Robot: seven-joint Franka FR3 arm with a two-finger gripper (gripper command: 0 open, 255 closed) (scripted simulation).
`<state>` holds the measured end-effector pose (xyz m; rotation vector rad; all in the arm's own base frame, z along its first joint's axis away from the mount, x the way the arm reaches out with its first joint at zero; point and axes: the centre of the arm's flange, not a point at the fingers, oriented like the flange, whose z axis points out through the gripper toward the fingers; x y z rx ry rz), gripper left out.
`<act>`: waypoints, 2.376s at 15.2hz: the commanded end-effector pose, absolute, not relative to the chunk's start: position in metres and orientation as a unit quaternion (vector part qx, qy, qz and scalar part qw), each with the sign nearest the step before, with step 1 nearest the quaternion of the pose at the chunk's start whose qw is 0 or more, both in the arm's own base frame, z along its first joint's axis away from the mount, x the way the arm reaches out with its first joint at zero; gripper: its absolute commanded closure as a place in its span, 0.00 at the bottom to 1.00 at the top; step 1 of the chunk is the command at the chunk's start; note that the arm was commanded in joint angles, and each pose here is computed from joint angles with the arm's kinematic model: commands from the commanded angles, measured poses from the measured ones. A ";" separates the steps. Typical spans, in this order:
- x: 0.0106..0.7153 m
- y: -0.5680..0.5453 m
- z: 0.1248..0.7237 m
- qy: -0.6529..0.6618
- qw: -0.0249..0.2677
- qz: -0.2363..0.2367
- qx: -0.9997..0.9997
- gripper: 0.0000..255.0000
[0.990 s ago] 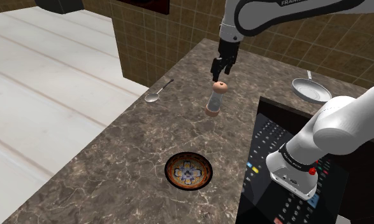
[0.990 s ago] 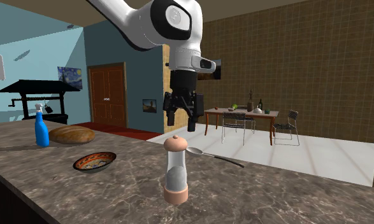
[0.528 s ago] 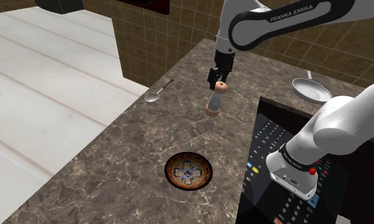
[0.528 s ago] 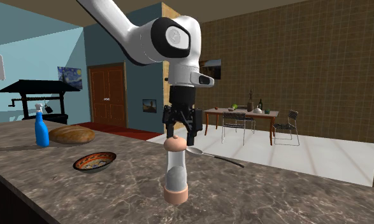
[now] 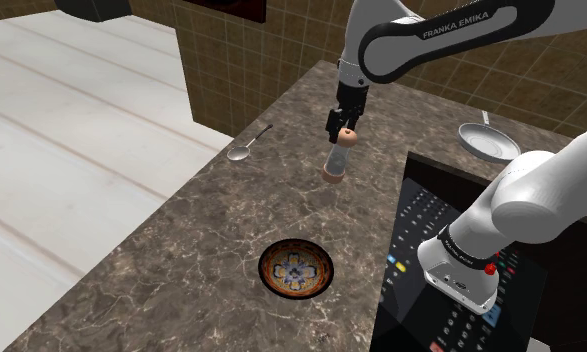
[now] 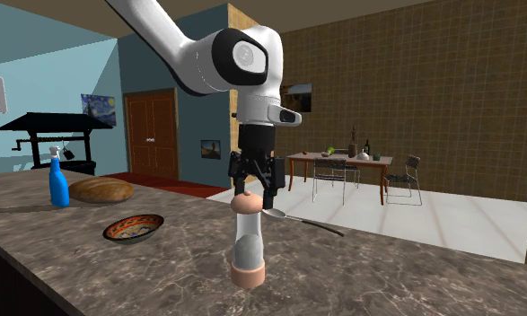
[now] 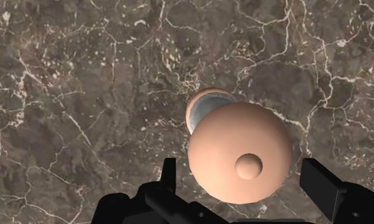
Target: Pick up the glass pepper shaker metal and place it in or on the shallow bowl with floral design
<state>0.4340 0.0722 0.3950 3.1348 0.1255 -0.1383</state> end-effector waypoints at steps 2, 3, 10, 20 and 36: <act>0.434 0.072 0.395 0.040 0.001 -0.044 0.998 1.00; 0.434 0.072 0.395 0.040 0.001 -0.044 0.998 1.00; 0.434 0.072 0.395 0.040 0.001 -0.044 0.998 1.00; 0.434 0.072 0.448 0.040 0.001 -0.044 0.998 1.00; 0.417 0.107 0.524 0.040 0.001 -0.044 0.998 1.00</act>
